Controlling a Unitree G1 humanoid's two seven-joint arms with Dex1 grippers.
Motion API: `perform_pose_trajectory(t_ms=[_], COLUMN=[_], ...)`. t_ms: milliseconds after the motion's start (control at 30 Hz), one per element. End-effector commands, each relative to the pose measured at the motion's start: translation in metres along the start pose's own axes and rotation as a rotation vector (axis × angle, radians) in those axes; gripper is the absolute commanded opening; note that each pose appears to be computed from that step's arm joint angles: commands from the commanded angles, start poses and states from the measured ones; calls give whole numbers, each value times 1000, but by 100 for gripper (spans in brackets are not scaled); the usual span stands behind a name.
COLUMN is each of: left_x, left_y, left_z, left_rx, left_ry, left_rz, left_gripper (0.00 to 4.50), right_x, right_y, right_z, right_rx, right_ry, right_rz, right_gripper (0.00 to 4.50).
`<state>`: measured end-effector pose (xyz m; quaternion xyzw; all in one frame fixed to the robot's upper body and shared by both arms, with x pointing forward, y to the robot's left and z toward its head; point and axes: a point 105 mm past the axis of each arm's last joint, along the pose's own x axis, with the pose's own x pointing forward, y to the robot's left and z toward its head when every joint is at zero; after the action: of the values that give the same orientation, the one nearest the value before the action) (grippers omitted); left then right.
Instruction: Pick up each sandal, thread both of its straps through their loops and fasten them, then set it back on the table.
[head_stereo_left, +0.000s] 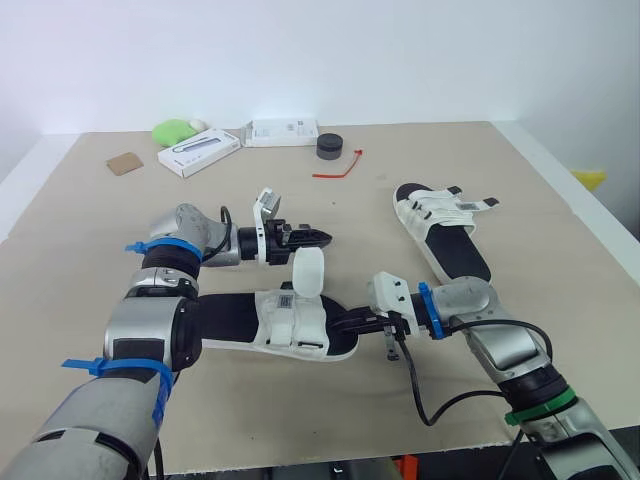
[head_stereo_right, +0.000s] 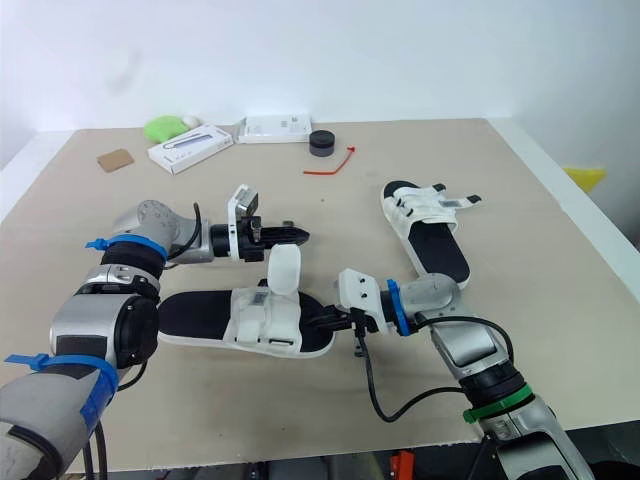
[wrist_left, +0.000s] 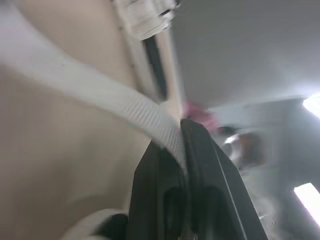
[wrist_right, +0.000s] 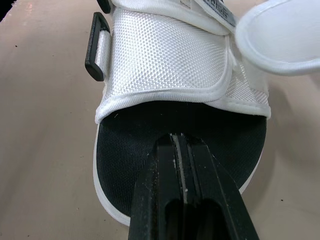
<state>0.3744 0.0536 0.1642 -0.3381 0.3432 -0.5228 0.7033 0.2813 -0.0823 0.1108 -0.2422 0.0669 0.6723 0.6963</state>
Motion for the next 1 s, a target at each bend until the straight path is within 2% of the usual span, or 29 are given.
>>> perform_pose_trajectory(t_ms=[33,100,167,233,300,467,567,700,867,1000], left_x=[-5,-7,-14,-21,-27,-32,-33,-38,-38,-38], left_y=[-15,-19,-32,-48,-63,-74,-81,-72,-64,-60], left_z=[4,-1,-8,-21,-29,-35,-38,-51,-64,-63], left_rx=[261,402,660,995,1310,1690,2018,2466,2686,2721], left_ry=[37,68,93,108,62,-16,-44,39,72,72], left_rz=[-27,-34,-38,-50,-39,-5,21,-31,-163,-182], left_gripper=[12,12,12,12,12,12,12,12,12,12], right_x=[-1,-1,-2,-2,-2,-1,1,2,2,2], right_y=[-3,-3,-3,-3,-1,0,-2,-3,-4,-4], right_z=[4,4,4,4,3,3,4,7,6,7], right_rx=[-23,-24,-25,-21,-18,-16,-24,-27,-29,-32], right_ry=[1,1,2,2,2,-1,-3,-10,-10,-8], right_rz=[-1,-1,-1,1,9,18,27,34,37,37], right_gripper=[0,0,0,0,0,0,0,0,0,0])
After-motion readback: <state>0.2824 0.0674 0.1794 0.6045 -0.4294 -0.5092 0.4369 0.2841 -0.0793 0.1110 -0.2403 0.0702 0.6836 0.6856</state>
